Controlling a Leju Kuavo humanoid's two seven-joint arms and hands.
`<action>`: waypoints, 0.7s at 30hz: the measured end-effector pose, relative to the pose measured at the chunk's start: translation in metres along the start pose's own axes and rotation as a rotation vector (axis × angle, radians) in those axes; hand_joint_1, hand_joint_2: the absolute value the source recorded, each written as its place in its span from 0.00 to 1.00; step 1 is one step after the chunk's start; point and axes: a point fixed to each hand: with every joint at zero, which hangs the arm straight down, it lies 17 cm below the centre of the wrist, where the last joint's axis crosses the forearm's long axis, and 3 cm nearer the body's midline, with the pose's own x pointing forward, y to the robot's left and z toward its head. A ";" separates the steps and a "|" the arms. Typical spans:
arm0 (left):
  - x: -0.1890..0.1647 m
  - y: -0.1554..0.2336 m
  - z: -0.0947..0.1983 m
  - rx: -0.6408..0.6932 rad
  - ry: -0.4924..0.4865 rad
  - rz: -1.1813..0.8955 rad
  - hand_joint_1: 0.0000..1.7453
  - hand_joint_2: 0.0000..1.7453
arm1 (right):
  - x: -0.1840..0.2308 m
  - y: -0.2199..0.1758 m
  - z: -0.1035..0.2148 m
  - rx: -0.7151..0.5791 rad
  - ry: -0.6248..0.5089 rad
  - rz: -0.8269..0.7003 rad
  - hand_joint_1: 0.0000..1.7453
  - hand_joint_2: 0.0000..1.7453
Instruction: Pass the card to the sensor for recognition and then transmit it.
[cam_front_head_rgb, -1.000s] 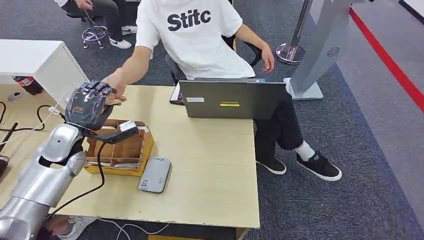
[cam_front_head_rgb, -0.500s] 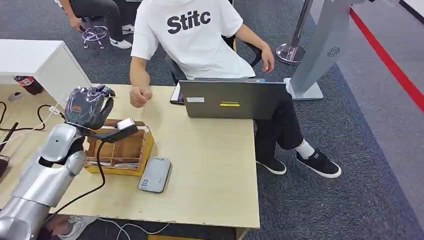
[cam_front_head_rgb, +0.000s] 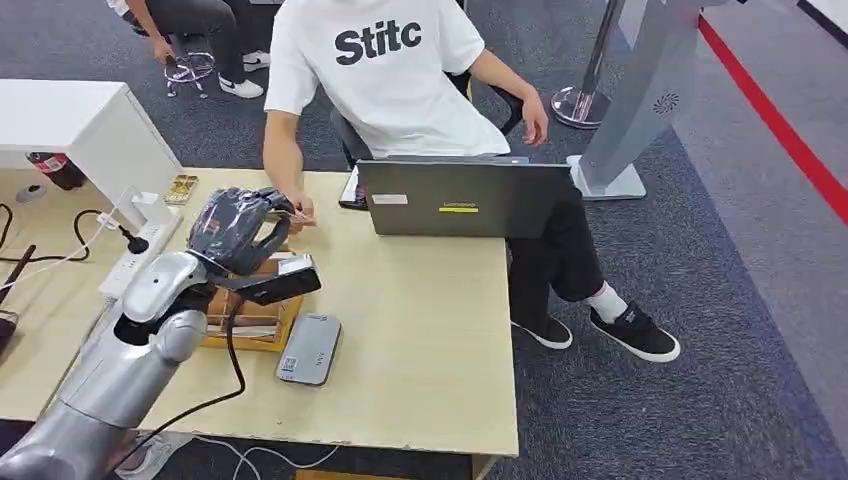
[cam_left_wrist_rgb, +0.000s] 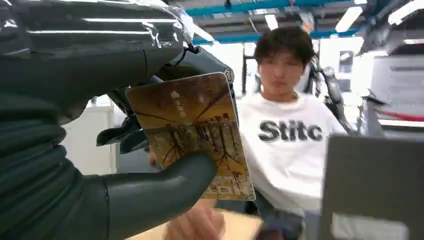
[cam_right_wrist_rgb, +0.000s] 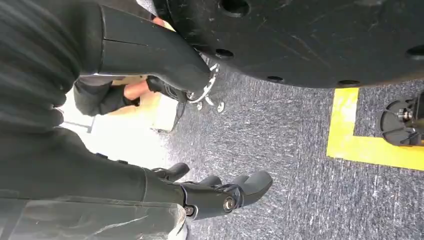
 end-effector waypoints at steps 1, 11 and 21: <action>0.008 -0.008 0.001 -0.039 -0.022 0.028 1.00 1.00 | 0.000 0.000 0.000 0.000 -0.001 -0.003 0.00 1.00; 0.049 -0.062 0.018 -0.333 -0.150 0.081 1.00 1.00 | 0.001 0.000 0.000 0.003 -0.009 -0.004 0.00 1.00; 0.057 -0.084 0.024 -0.366 -0.192 0.014 1.00 1.00 | 0.002 0.001 0.000 0.003 -0.011 0.003 0.00 1.00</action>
